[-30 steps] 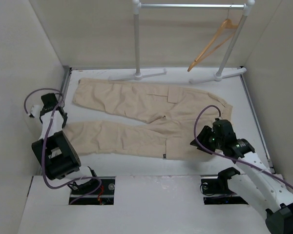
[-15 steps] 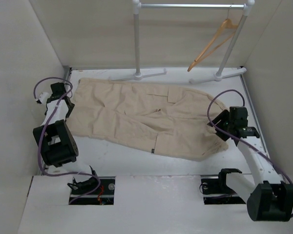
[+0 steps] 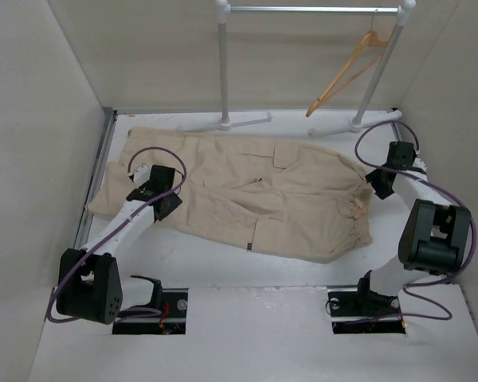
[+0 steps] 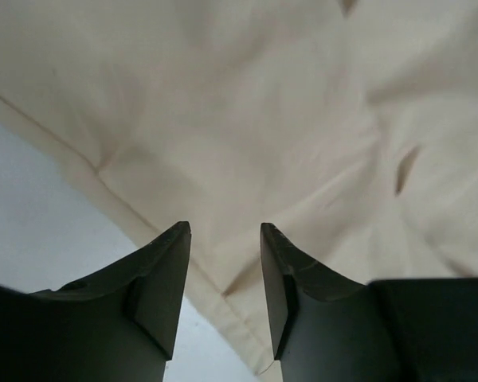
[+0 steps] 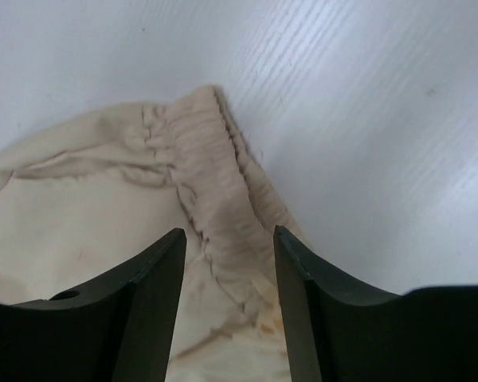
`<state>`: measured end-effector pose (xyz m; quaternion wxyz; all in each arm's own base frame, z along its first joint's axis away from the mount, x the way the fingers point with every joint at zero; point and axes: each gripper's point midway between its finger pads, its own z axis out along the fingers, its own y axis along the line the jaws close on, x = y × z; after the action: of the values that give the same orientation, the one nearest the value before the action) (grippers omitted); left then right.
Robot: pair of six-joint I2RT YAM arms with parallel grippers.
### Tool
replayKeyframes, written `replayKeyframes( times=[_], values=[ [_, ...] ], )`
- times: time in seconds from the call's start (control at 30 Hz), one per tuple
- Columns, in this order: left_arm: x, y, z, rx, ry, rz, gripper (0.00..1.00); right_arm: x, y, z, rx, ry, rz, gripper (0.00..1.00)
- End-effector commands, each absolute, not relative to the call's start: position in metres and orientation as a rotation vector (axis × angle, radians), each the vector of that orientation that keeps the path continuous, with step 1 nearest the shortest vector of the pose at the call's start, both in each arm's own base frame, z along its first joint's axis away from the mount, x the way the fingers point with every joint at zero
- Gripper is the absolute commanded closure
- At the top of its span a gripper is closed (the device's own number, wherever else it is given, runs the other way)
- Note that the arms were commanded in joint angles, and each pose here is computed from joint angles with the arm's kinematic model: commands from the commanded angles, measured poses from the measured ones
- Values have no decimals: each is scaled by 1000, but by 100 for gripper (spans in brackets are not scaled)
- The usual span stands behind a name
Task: Place the trousers on the hanger
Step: Flatten out the trousers at the center of the board.
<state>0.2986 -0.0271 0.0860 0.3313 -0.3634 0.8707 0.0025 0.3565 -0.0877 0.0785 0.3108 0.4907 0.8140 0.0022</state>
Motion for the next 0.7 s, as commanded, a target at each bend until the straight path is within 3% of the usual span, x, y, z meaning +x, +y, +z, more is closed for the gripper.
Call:
replayKeyframes(
  times=[0.0,0.27,0.4,0.43,0.67],
  values=[
    [278,-38,71,-966,2305,-34,64,385,-95,80,1253,2125,22,51],
    [221,-14,16,-1156,2396,-33,71,394,-92,49,1271,2226,1,53],
    [211,-5,14,-1264,2378,-92,73,394,-92,49,1271,2226,1,53],
    [210,-5,19,-1264,2372,-101,73,395,-93,51,1306,2192,1,93],
    [221,-1,57,-1248,2302,-119,69,440,-130,101,1329,2030,26,99]
  ],
)
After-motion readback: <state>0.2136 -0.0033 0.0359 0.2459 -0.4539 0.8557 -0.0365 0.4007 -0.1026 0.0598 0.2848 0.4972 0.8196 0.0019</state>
